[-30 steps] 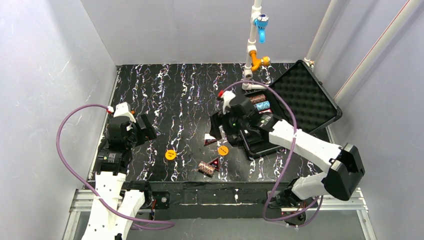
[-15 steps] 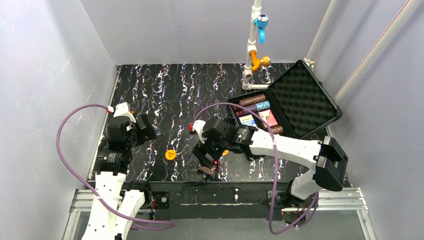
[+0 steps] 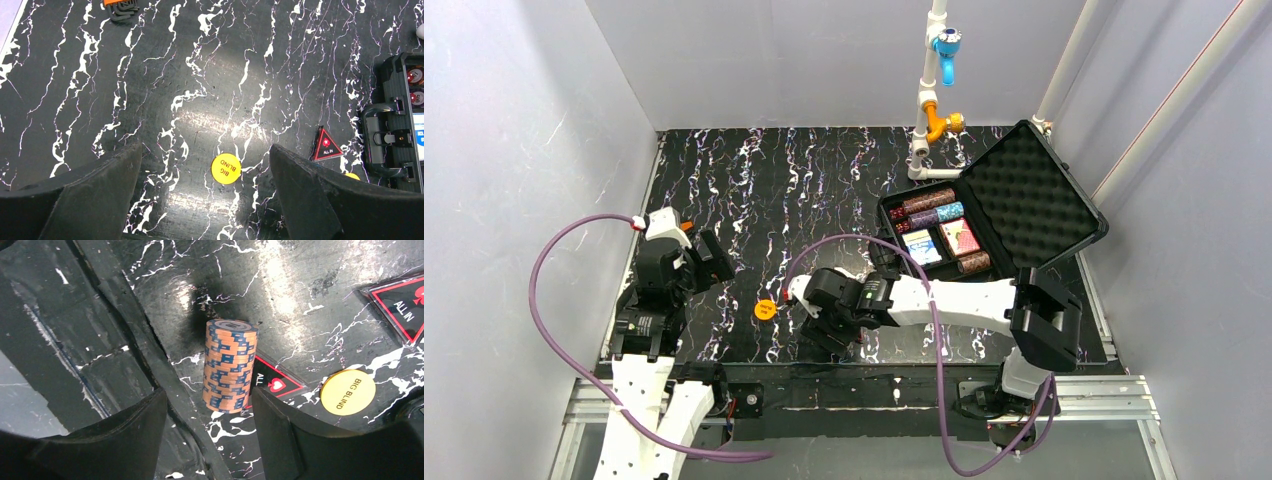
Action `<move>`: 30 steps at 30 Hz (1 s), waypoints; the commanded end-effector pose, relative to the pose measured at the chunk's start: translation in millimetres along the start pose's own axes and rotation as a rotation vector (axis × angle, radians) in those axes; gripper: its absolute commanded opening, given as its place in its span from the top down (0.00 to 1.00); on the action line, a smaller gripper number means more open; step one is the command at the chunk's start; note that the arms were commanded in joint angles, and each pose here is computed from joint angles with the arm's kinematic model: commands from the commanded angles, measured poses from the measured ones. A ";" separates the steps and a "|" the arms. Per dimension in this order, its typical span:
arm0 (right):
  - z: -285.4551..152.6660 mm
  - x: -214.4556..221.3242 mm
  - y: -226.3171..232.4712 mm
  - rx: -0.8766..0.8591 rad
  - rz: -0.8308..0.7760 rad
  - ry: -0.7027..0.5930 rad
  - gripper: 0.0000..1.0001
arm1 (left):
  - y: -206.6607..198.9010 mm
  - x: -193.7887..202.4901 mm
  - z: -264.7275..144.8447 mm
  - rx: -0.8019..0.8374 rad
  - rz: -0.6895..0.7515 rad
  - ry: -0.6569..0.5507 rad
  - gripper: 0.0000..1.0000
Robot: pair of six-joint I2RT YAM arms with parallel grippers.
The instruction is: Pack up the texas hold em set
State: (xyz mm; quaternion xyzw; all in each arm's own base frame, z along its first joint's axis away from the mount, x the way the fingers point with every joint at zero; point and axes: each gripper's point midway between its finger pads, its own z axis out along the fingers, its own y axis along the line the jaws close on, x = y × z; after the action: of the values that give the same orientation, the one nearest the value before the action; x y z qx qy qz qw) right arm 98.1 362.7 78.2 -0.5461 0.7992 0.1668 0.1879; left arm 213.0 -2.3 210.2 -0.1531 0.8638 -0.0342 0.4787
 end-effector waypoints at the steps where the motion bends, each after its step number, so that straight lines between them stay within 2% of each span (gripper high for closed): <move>1: 0.7 -21.8 -4.9 0.049 -0.015 -0.055 0.31 | 5.1 0.0 -0.4 -0.024 0.005 -0.004 0.01; 30: 36.2 -5.6 -8.2 0.100 -0.025 0.008 0.44 | 4.3 0.7 0.1 -0.020 0.004 0.001 0.01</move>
State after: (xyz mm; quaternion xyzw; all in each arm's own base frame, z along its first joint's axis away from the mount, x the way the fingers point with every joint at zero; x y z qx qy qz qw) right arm 109.6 368.0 43.5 -0.5448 0.8069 0.1161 0.1964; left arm 212.9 -1.6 210.4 -0.1540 0.8634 -0.0326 0.4793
